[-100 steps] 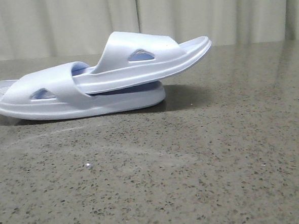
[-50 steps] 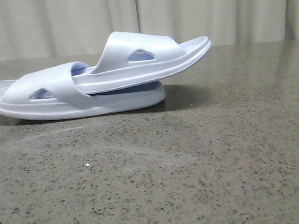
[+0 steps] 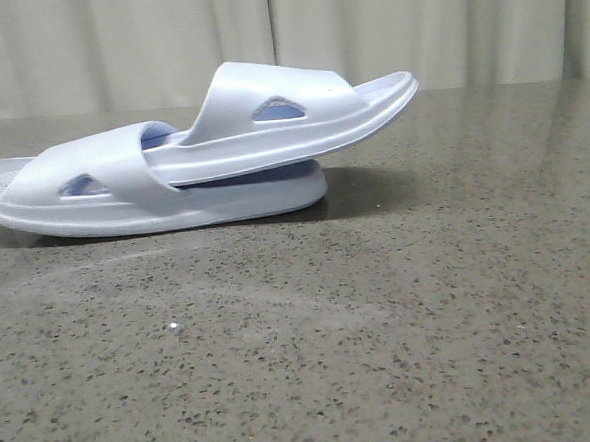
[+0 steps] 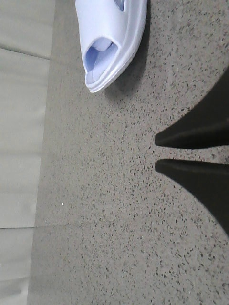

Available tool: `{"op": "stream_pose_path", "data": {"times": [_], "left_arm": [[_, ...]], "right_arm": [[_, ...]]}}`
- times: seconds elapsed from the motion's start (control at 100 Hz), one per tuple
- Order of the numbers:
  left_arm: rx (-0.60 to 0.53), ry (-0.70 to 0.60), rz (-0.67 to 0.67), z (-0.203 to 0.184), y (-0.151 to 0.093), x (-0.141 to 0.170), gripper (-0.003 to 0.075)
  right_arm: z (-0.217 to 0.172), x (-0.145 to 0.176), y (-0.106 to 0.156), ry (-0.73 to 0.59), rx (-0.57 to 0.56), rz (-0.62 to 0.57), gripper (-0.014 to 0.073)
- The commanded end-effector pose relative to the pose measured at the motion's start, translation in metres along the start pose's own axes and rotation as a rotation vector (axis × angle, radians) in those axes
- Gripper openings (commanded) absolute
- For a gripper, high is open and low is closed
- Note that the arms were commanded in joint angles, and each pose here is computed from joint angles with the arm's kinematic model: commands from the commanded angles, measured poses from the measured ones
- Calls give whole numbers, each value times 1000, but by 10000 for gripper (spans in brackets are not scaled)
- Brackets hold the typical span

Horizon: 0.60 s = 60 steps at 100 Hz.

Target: Insert blue slippers together front up

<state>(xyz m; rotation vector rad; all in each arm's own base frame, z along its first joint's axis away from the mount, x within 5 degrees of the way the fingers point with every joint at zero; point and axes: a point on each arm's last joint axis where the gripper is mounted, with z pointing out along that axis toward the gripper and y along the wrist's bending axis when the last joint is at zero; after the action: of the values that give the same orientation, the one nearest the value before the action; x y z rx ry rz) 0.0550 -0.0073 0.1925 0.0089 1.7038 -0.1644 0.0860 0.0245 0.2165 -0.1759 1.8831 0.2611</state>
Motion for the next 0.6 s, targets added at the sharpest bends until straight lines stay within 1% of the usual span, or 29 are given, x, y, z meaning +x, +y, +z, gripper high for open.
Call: {"op": "stream_pose_path", "data": {"times": [0.0,0.01,0.02,0.03,0.04,0.05,0.06,0.07,0.08,0.1,0.11,0.12,0.13,0.14,0.15,0.2,0.29,0.36,0.59], "left_arm": [[2,-85,-19,-2,0,-5,15],[2,-85,-19,-2,0,-5,15],[2,-85,-19,-2,0,-5,15],[2,-85,-19,-2,0,-5,15],[2,-85,-19,-2,0,-5,15],[2,-85,-19,-2,0,-5,15],[2,-85,-19,-2,0,-5,15],[2,-85,-19,-2,0,-5,15],[2,-85,-19,-2,0,-5,15],[2,-85,-19,-2,0,-5,15],[2,-85,-19,-2,0,-5,15],[2,-85,-19,-2,0,-5,15],[2,-85,-19,-2,0,-5,15],[2,-85,-19,-2,0,-5,15],[2,-85,-19,-2,0,-5,15],[2,-85,-19,-2,0,-5,15],[2,-85,-19,-2,0,-5,15],[2,-85,-19,-2,0,-5,15],[2,-85,-19,-2,0,-5,15]], "right_arm": [[-3,-18,-11,-70,126,-6,-79],[-3,-18,-12,-70,140,-41,-79],[-4,-18,-12,-71,147,-45,-79],[-4,-19,-13,-75,152,-23,-79],[-4,-19,-14,-75,165,-58,-79],[-4,-19,-14,-79,169,-37,-79],[-4,-19,-15,-79,180,-69,-79],[-4,-19,-16,-83,183,-50,-79],[-5,-20,-16,-86,195,-82,-79],[-6,-21,-17,-99,202,-73,-79],[-6,-21,-18,-102,213,-103,-79],[-7,-22,-18,-109,216,-92,-79],[-7,-22,-18,-112,222,-119,-79],[-8,-22,-18,-117,226,-110,-79],[-8,-23,-19,-121,233,-130,-79],[-11,-24,-20,-149,254,-152,-79],[-15,-22,-21,-222,281,-156,-79],[-18,-14,-21,-257,291,-159,-79],[-20,24,-21,-288,293,-158,-79]]}}
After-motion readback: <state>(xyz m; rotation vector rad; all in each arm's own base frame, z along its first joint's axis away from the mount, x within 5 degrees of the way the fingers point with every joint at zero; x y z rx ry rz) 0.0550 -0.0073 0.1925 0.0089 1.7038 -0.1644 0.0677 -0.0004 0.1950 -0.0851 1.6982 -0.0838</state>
